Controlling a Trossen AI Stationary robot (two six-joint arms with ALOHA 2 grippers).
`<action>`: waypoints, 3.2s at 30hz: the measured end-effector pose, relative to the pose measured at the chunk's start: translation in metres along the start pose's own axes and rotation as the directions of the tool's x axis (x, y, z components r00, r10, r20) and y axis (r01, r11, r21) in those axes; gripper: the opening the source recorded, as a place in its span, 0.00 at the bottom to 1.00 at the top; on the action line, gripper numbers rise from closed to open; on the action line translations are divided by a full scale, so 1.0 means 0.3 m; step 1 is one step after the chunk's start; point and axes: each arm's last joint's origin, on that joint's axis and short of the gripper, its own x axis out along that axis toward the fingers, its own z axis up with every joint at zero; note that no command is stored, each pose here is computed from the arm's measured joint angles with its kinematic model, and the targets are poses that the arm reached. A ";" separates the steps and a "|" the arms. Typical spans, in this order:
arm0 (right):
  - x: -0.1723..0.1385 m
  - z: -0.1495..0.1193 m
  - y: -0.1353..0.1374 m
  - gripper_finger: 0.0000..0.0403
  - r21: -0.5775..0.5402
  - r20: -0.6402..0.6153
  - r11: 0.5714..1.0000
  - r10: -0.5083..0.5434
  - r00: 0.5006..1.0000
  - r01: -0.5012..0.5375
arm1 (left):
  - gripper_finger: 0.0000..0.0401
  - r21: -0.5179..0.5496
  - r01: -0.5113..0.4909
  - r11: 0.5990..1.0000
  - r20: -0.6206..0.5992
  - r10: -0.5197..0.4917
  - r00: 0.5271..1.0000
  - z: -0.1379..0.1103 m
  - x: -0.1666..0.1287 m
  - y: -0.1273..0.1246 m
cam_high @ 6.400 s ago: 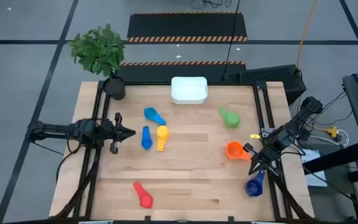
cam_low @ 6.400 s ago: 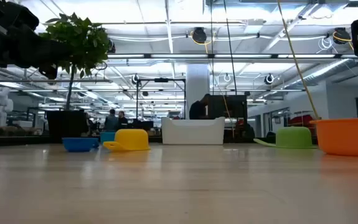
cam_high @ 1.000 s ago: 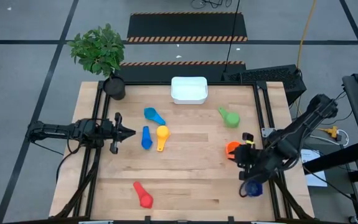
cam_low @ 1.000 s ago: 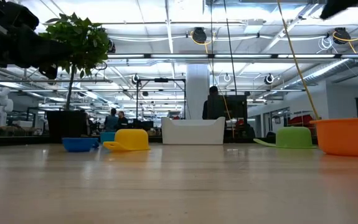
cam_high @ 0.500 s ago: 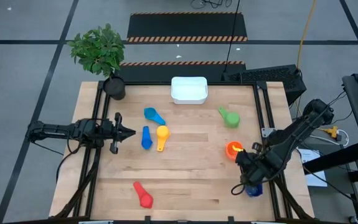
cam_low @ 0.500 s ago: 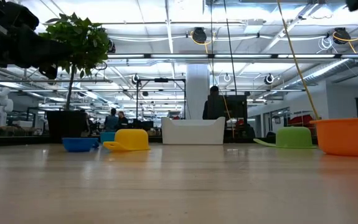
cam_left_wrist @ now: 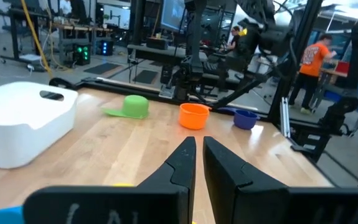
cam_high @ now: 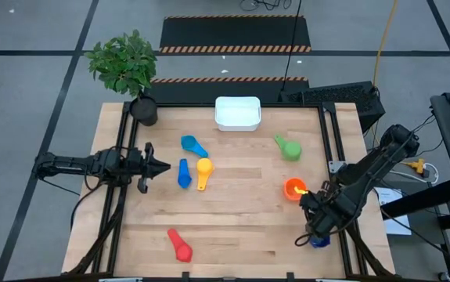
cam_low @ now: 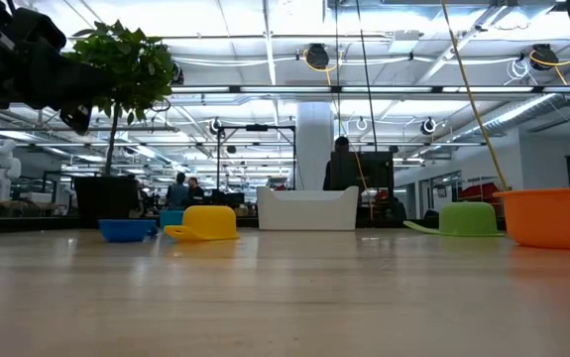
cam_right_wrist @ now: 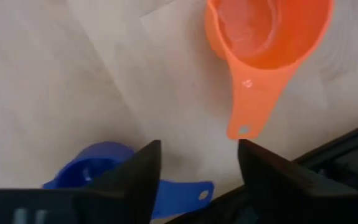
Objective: Nest measuring cups in basket
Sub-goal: Move the orange measuring cup to the center of the table
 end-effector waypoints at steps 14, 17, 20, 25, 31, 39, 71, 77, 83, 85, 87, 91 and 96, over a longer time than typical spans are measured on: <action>0.134 -0.016 -0.057 0.77 -0.020 0.022 0.990 -0.142 0.990 0.143 | 0.08 -0.020 0.023 1.000 0.021 -0.023 1.000 0.008 0.000 -0.004; 0.155 -0.011 -0.062 0.77 -0.011 0.020 0.991 -0.136 0.990 0.137 | 0.08 -0.019 0.023 1.000 0.021 -0.023 1.000 0.007 0.000 -0.004; 0.167 -0.008 -0.078 0.77 -0.001 0.013 0.989 -0.148 0.989 0.148 | 0.08 -0.018 0.024 1.000 0.021 -0.023 1.000 0.007 0.000 -0.004; 0.182 -0.009 -0.107 0.77 0.027 0.018 0.990 -0.136 0.991 0.135 | 0.08 -0.018 0.024 1.000 0.021 -0.023 1.000 0.008 0.000 -0.004; 0.220 -0.009 -0.131 0.77 0.063 0.054 0.998 -0.030 0.998 0.027 | 0.08 -0.018 0.023 1.000 0.021 -0.023 1.000 0.008 0.000 -0.003; 0.277 -0.023 -0.166 0.72 0.066 0.026 0.998 -0.024 0.999 0.022 | 0.08 -0.019 0.027 0.999 0.036 -0.026 0.999 0.012 0.000 -0.004; 0.246 -0.002 -0.140 0.29 0.036 0.012 0.998 0.059 0.998 -0.059 | 0.08 -0.018 0.017 1.000 0.042 -0.016 0.999 0.014 0.000 -0.004; 0.205 0.041 -0.110 0.28 0.036 0.078 0.988 0.145 0.986 -0.148 | 0.08 0.009 0.015 1.000 0.039 -0.015 0.999 0.013 0.000 -0.003; 0.191 0.074 -0.075 0.31 -0.030 0.185 0.969 0.246 0.951 -0.245 | 0.08 0.000 0.011 1.000 0.025 -0.011 1.000 0.008 0.000 -0.002; 0.189 0.082 -0.070 0.29 -0.050 0.198 0.964 0.265 0.944 -0.261 | 0.08 -0.014 0.007 1.000 0.011 -0.007 1.000 0.004 0.000 -0.001; 0.188 0.088 -0.068 0.27 -0.075 0.211 0.962 0.273 0.939 -0.263 | 0.08 -0.040 -0.012 0.999 0.003 0.012 1.000 0.000 0.000 0.001; 0.186 0.103 -0.069 0.27 -0.148 0.240 0.958 0.277 0.930 -0.247 | 0.08 -0.110 -0.088 0.990 0.008 0.089 0.996 -0.001 0.000 0.009; 0.179 0.129 -0.061 0.30 -0.256 0.272 0.931 0.329 0.904 -0.261 | 0.08 -0.226 -0.163 0.960 0.048 0.178 0.983 0.007 -0.002 0.016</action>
